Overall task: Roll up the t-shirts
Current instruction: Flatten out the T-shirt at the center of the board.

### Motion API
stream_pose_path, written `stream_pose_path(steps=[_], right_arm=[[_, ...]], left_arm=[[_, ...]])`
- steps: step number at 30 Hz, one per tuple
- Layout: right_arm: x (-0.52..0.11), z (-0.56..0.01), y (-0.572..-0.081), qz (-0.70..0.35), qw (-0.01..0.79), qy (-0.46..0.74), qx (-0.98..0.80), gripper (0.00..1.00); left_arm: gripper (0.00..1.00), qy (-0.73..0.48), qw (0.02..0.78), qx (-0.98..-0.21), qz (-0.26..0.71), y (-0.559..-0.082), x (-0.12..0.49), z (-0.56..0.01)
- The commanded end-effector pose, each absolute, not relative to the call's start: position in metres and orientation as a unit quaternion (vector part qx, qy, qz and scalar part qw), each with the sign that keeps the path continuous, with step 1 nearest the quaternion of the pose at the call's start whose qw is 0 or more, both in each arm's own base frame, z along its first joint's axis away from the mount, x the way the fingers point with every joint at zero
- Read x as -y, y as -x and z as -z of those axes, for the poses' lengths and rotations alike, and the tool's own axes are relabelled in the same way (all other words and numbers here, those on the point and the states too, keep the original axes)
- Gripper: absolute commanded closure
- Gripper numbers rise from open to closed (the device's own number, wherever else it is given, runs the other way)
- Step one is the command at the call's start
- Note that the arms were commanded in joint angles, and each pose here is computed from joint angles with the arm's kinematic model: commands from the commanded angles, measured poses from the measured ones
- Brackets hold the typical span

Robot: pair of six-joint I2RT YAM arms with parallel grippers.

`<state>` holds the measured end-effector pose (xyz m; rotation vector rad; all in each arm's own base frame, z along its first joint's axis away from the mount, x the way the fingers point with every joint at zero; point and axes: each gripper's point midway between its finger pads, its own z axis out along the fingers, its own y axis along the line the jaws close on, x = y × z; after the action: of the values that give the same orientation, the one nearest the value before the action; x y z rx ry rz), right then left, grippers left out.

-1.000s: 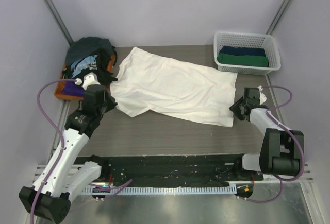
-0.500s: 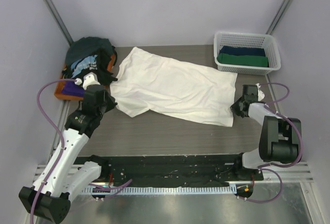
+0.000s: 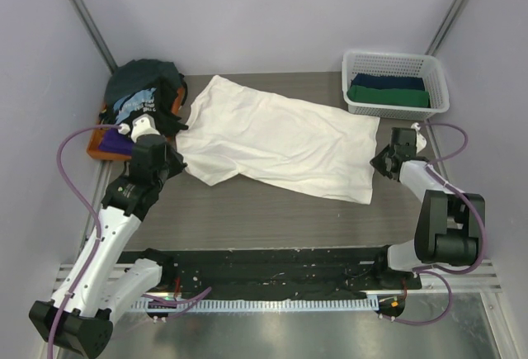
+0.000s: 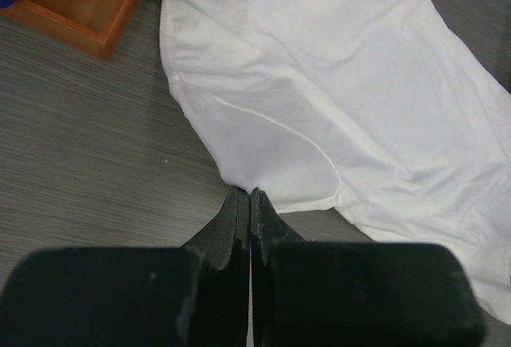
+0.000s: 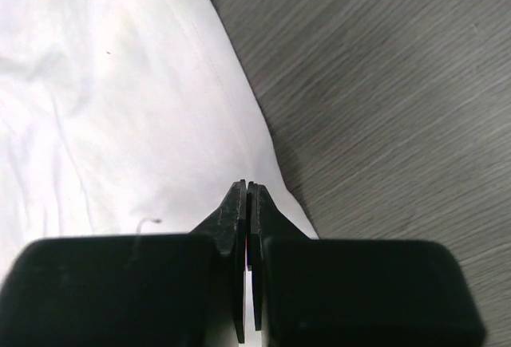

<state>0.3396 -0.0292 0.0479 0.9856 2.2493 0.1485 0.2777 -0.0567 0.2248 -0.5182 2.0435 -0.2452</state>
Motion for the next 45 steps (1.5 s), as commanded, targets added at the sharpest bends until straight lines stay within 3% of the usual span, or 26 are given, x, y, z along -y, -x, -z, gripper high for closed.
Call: stream_pose_path(steps=[1, 3, 4, 7, 9, 17, 25, 26, 27, 31, 45], right_arm=[[0.03, -0.071, -0.363, -0.072, 0.362, -0.37, -0.853, 0.99], [0.032, -0.072, -0.364, -0.065, 0.357, -0.372, -0.855, 0.85], [0.033, -0.072, -0.362, -0.061, 0.356, -0.374, -0.854, 0.68], [0.041, -0.073, -0.356, -0.039, 0.366, -0.379, -0.849, 0.48], [0.041, -0.072, -0.353, -0.035, 0.366, -0.374, -0.852, 0.46], [0.029, -0.046, -0.357, -0.063, 0.341, -0.371, -0.862, 0.53], [0.023, -0.028, -0.353, -0.063, 0.324, -0.375, -0.866, 0.54], [0.022, -0.028, -0.354, -0.067, 0.326, -0.374, -0.866, 0.72], [0.022, -0.028, -0.354, -0.067, 0.326, -0.372, -0.867, 0.82], [0.019, -0.038, -0.358, -0.077, 0.334, -0.368, -0.864, 0.99], [0.033, -0.085, -0.388, -0.059, 0.368, -0.366, -0.853, 0.99]], left_arm=[[1.0, 0.214, 0.514, -0.824, 0.107, -0.28, 0.054, -0.248], [1.0, 0.213, 0.515, -0.823, 0.108, -0.28, 0.054, -0.249], [1.0, 0.213, 0.515, -0.823, 0.108, -0.279, 0.054, -0.249], [1.0, 0.214, 0.515, -0.823, 0.107, -0.279, 0.053, -0.248], [1.0, 0.214, 0.515, -0.823, 0.107, -0.279, 0.053, -0.248], [1.0, 0.213, 0.514, -0.824, 0.107, -0.28, 0.054, -0.247], [1.0, 0.212, 0.514, -0.825, 0.107, -0.279, 0.054, -0.247], [1.0, 0.212, 0.514, -0.824, 0.106, -0.28, 0.054, -0.247], [1.0, 0.212, 0.514, -0.824, 0.105, -0.279, 0.053, -0.247], [1.0, 0.212, 0.515, -0.824, 0.105, -0.279, 0.053, -0.248], [1.0, 0.212, 0.518, -0.823, 0.098, -0.28, 0.05, -0.251]])
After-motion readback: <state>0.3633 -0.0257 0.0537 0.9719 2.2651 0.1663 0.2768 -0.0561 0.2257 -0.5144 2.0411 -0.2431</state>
